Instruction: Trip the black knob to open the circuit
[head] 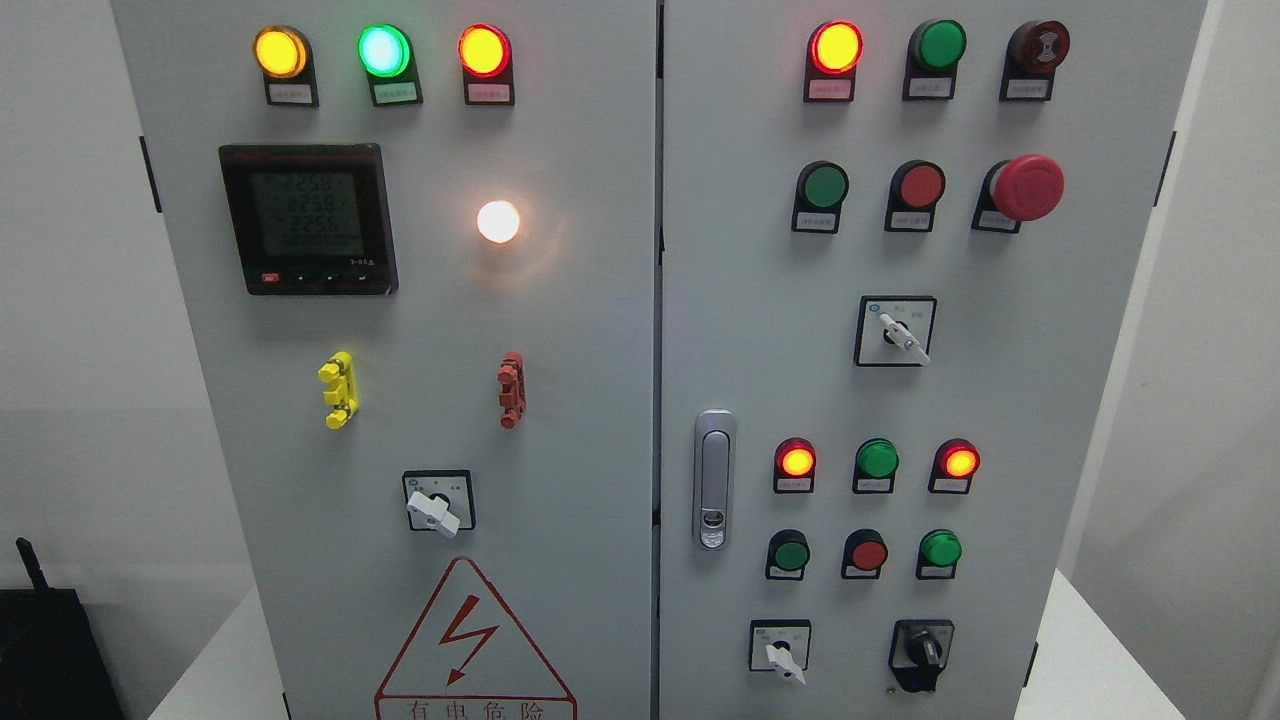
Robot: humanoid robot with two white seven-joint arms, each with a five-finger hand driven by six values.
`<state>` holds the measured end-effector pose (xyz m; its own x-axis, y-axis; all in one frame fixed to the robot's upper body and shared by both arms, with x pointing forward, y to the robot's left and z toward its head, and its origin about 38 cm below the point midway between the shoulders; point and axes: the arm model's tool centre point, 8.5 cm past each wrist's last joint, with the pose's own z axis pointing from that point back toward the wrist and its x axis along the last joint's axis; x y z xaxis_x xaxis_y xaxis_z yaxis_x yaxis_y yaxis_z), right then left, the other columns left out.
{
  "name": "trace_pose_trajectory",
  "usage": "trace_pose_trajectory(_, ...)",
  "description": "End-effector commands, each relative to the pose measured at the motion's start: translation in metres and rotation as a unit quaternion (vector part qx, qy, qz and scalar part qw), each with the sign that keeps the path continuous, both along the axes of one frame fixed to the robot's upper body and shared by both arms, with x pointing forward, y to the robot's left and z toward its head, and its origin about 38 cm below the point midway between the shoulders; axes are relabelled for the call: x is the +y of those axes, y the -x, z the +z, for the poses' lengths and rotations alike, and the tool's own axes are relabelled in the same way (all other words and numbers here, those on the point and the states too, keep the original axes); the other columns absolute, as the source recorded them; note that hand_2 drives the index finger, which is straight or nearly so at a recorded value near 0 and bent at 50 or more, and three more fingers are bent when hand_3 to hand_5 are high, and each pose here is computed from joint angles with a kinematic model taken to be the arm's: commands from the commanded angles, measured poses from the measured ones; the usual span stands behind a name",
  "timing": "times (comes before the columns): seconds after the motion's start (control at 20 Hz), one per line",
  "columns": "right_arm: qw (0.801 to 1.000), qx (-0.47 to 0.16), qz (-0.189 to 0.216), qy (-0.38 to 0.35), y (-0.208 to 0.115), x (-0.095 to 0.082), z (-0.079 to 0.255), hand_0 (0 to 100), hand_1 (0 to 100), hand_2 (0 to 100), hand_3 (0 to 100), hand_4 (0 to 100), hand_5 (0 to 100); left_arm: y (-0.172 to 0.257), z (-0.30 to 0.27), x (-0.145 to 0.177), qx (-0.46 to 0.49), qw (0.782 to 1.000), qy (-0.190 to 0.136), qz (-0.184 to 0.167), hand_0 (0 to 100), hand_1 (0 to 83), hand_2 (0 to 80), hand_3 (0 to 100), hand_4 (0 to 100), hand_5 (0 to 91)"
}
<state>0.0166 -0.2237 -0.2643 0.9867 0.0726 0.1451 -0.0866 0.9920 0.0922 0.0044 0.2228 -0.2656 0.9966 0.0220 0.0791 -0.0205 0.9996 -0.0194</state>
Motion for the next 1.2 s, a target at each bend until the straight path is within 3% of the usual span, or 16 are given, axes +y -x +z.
trace_pose_trajectory(0.0,1.000,0.000,0.003,0.001,-0.001,0.000,0.000,0,24,0,0,0,0,-0.002,0.000,-0.001,-0.002,1.000,0.001,0.002,12,38.9,0.0,0,0,0.0)
trace_pose_trajectory(0.6,1.000,-0.018,-0.006,-0.006,-0.010,0.003,0.001,0,23,0,0,0,0,-0.002,0.000,-0.001,-0.002,1.000,0.001,0.002,12,38.9,0.0,0,0,0.0)
trace_pose_trajectory(0.9,0.999,-0.053,-0.010,-0.005,-0.018,0.003,0.002,0,26,0,0,0,0,-0.003,0.000,-0.001,-0.003,1.000,0.001,0.002,12,38.9,0.0,0,0,0.0)
trace_pose_trajectory(1.15,0.995,-0.101,-0.014,0.002,-0.040,0.003,0.006,1,33,0,0,0,0,-0.003,0.000,-0.001,-0.003,1.000,0.001,0.002,12,38.9,0.0,0,0,0.0)
